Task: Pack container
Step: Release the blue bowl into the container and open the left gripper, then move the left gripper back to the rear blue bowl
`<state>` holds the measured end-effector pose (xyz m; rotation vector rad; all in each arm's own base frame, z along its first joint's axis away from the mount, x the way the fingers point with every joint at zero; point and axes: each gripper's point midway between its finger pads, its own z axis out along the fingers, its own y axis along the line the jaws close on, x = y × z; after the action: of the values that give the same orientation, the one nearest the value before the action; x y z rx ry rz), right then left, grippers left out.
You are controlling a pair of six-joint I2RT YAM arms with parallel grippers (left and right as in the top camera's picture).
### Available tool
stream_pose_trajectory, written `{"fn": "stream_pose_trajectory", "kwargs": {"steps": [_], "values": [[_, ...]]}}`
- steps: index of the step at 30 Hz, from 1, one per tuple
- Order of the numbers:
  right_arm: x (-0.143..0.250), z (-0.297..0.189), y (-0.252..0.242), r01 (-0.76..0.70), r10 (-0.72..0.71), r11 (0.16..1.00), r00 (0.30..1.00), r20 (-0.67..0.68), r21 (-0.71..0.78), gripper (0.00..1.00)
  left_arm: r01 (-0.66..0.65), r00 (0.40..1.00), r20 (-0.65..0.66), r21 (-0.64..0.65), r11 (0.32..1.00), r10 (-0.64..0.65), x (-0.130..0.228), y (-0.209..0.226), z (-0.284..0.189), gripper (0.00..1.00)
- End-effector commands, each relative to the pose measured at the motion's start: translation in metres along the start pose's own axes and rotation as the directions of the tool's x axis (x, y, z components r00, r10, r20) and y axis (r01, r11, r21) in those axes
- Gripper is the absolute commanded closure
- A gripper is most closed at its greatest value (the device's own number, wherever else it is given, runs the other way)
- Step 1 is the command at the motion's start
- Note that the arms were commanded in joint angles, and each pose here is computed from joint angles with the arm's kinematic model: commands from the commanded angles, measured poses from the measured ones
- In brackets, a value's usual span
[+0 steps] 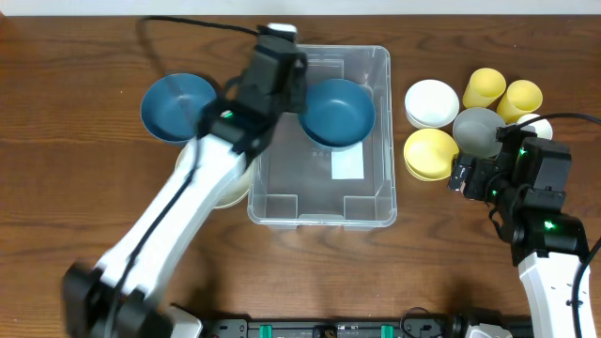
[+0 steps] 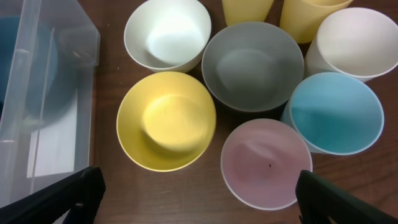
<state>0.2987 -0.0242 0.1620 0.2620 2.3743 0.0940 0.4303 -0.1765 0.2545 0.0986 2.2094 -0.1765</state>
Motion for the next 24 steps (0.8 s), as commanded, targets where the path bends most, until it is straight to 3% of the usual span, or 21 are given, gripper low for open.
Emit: {"fn": "stream_pose_trajectory", "kwargs": {"steps": [1, 8, 13, 18, 24], "values": [[-0.006, -0.004, 0.001, 0.006, -0.005, 1.0, 1.0, 0.016, -0.007, 0.01, 0.094, 0.989, 0.125, -0.165, 0.982, -0.074, -0.036, 0.051, -0.046, 0.64], [-0.006, -0.003, 0.001, 0.006, -0.005, 1.0, 1.0, 0.016, -0.007, 0.01, 0.343, 0.934, 0.228, -0.361, 0.867, -0.275, -0.039, 0.154, -0.105, 0.49], [-0.006, -0.003, 0.001, 0.006, -0.005, 1.0, 1.0, 0.016, -0.007, 0.01, 0.509, 0.86, 0.248, -0.473, 0.719, -0.446, -0.012, 0.218, -0.116, 0.3], [-0.006, -0.003, 0.001, 0.006, -0.005, 1.0, 1.0, 0.016, -0.007, 0.01, 0.573, 0.807, 0.15, -0.437, 0.693, -0.572, 0.014, 0.242, -0.093, 0.29], [-0.006, -0.003, 0.001, 0.006, -0.005, 1.0, 1.0, 0.016, -0.007, 0.01, 0.669, 0.693, 0.037, -0.406, 0.622, -0.72, 0.046, 0.265, -0.054, 0.29]]}}
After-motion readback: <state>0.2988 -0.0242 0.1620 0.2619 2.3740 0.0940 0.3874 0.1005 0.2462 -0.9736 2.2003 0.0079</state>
